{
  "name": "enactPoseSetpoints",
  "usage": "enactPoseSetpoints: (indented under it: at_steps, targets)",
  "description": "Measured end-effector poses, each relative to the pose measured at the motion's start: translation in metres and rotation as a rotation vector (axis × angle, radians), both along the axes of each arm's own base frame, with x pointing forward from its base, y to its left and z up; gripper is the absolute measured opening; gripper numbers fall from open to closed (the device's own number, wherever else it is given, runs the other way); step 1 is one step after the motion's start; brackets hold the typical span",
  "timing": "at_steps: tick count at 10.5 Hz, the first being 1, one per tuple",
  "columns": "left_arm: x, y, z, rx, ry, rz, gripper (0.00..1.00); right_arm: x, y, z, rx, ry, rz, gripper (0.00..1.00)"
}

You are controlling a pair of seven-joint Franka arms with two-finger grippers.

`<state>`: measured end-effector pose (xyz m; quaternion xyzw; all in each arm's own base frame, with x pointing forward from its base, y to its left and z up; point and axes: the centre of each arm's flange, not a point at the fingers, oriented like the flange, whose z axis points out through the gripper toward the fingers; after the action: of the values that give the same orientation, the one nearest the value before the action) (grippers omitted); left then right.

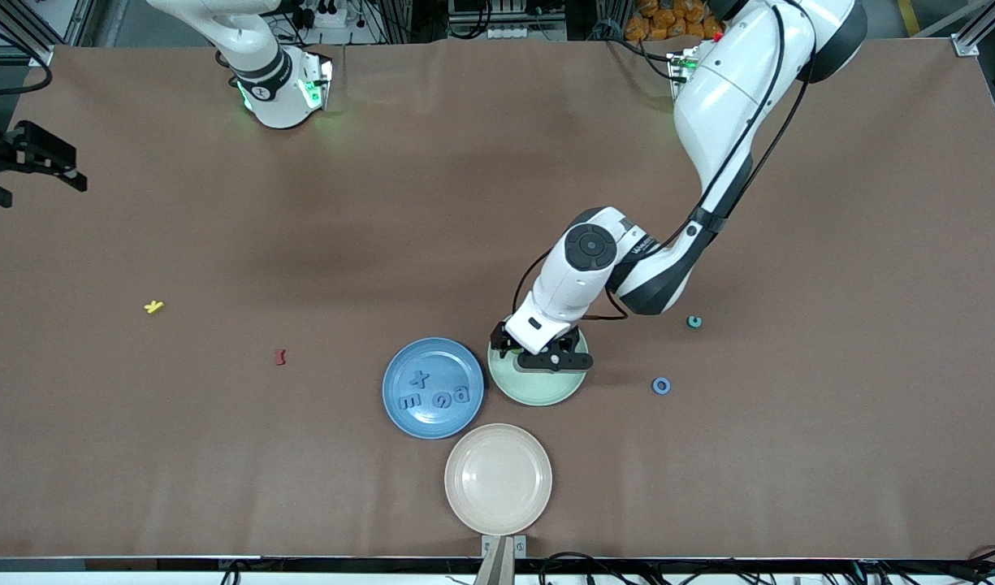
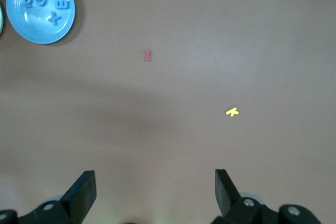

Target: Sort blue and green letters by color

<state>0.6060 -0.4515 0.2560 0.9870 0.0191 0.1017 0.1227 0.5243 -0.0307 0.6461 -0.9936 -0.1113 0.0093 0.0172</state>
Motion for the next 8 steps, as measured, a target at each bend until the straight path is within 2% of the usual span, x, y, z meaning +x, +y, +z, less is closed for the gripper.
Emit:
enactPoseSetpoints:
  at_steps: [3,6,8]
  targets:
    - [0.022,0.035,0.053,0.060,-0.035,0.008,1.00,-0.014,0.019,0.010,0.000,0.034,0.032,1.00]
    - [0.051,0.104,0.130,0.135,-0.077,0.002,1.00,-0.049,0.014,0.058,-0.002,-0.035,0.022,1.00]
    - [0.056,0.147,0.173,0.208,-0.059,-0.008,1.00,-0.042,0.010,0.046,-0.009,-0.024,0.012,1.00]
